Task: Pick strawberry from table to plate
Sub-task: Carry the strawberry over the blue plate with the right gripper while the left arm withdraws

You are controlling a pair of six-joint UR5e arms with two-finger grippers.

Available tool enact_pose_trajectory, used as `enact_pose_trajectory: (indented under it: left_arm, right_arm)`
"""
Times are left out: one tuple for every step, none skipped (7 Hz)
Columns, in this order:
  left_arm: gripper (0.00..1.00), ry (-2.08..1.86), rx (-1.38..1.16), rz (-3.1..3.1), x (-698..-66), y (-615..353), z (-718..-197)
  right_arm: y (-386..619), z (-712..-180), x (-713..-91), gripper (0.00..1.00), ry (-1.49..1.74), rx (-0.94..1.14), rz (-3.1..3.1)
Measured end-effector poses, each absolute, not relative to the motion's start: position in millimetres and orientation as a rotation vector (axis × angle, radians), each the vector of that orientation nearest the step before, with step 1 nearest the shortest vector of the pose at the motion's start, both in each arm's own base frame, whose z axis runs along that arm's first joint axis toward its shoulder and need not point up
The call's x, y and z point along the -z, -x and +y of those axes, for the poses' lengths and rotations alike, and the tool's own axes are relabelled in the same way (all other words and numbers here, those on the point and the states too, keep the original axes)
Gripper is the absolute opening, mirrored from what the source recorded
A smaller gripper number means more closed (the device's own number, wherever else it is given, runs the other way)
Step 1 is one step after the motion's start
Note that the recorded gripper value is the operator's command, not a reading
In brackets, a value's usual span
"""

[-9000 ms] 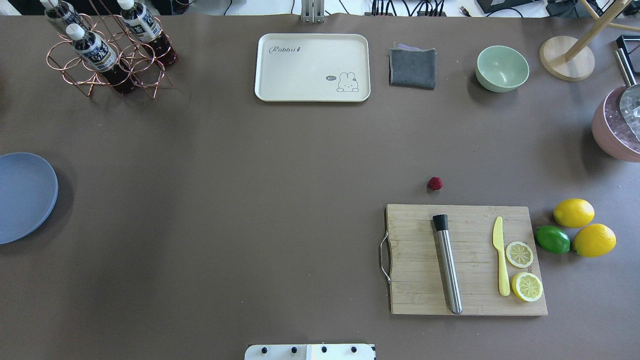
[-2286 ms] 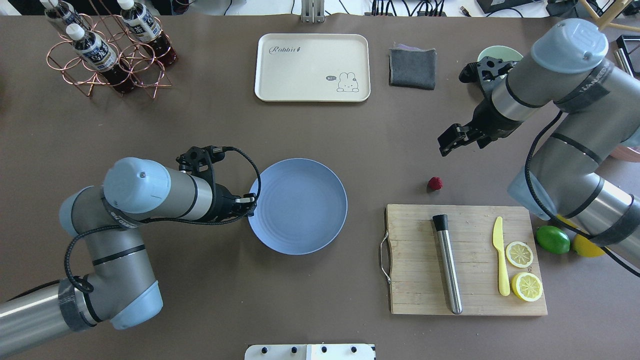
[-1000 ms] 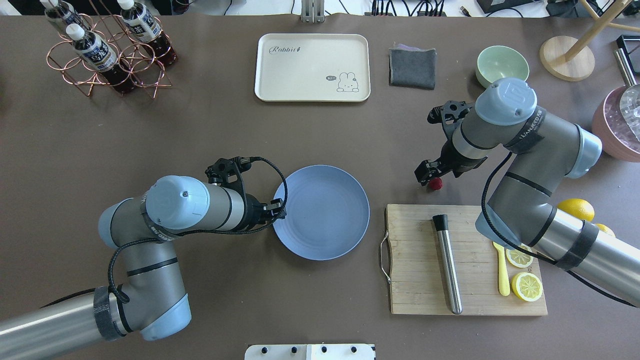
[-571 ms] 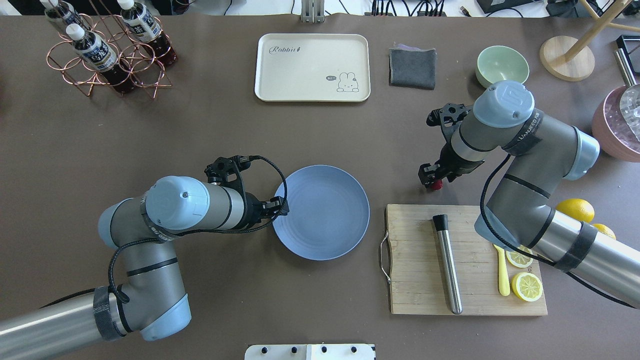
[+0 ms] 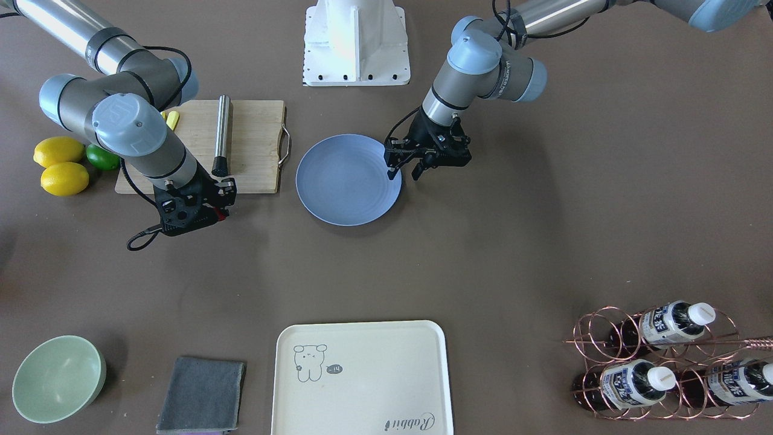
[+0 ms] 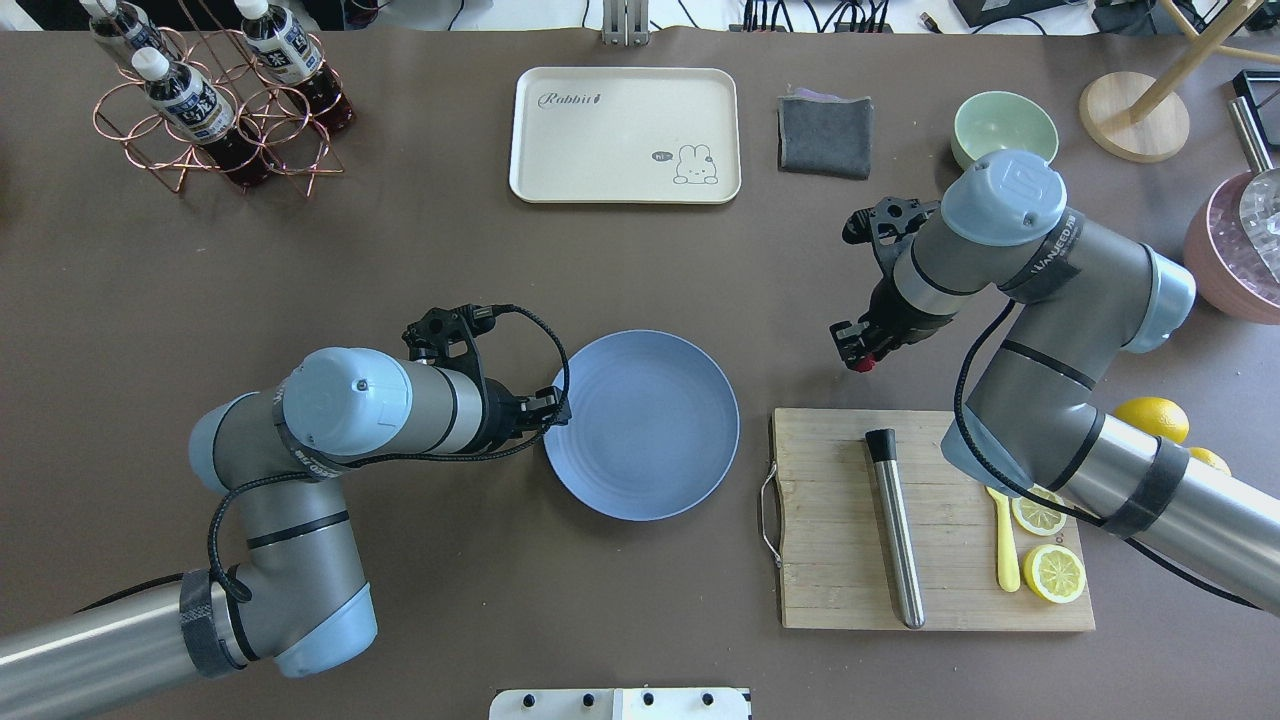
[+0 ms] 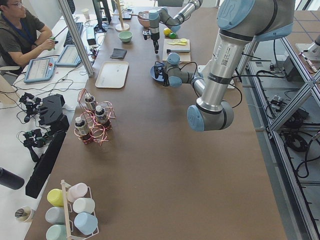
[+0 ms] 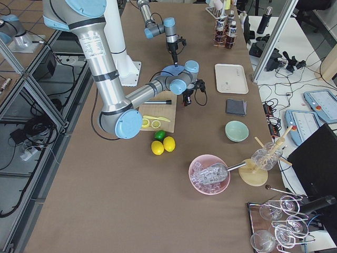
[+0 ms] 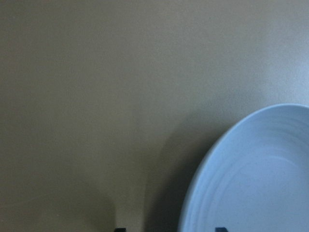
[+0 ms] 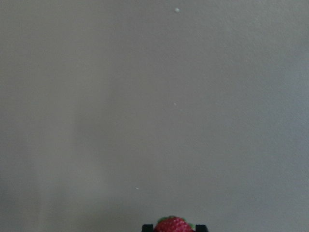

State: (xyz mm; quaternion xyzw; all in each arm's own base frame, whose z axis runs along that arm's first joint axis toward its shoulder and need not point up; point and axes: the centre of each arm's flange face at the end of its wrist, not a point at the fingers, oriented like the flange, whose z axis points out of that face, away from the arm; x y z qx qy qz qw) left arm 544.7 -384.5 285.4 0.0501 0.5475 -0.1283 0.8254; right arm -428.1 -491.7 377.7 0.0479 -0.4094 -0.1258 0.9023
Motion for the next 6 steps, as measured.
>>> enact_pose_trajectory:
  left_arm:
    - [0.68,-0.118,0.267,1.159,-290.4,-524.7,-404.0]
    - [0.72,-0.125,0.238,1.143,-305.8,-494.4,-428.5]
    - [0.72,-0.134,0.203,1.125,-323.8,-461.6,-451.0]
    - [0.72,-0.150,0.165,1.105,-343.3,-429.8,-470.0]
    - [0.78,-0.165,0.132,1.084,-363.1,-401.3,-483.6]
    - [0.80,-0.180,0.099,1.063,-384.5,-372.0,-494.3]
  right_arm:
    - [432.1,-496.3,-352.8,0.00,-0.111,0.243,-0.873]
    - [441.8,-497.6,-325.1,0.00,-0.110,0.209,-0.902]
    - [458.6,-491.9,-298.2,0.00,-0.095,0.174,-0.932]
    - [481.0,-480.1,-274.4,0.00,-0.077,0.141,-0.953]
    - [503.9,-466.1,-258.6,0.00,-0.067,0.117,-0.960]
    - [525.0,-454.3,-250.7,0.00,-0.065,0.103,-0.956]
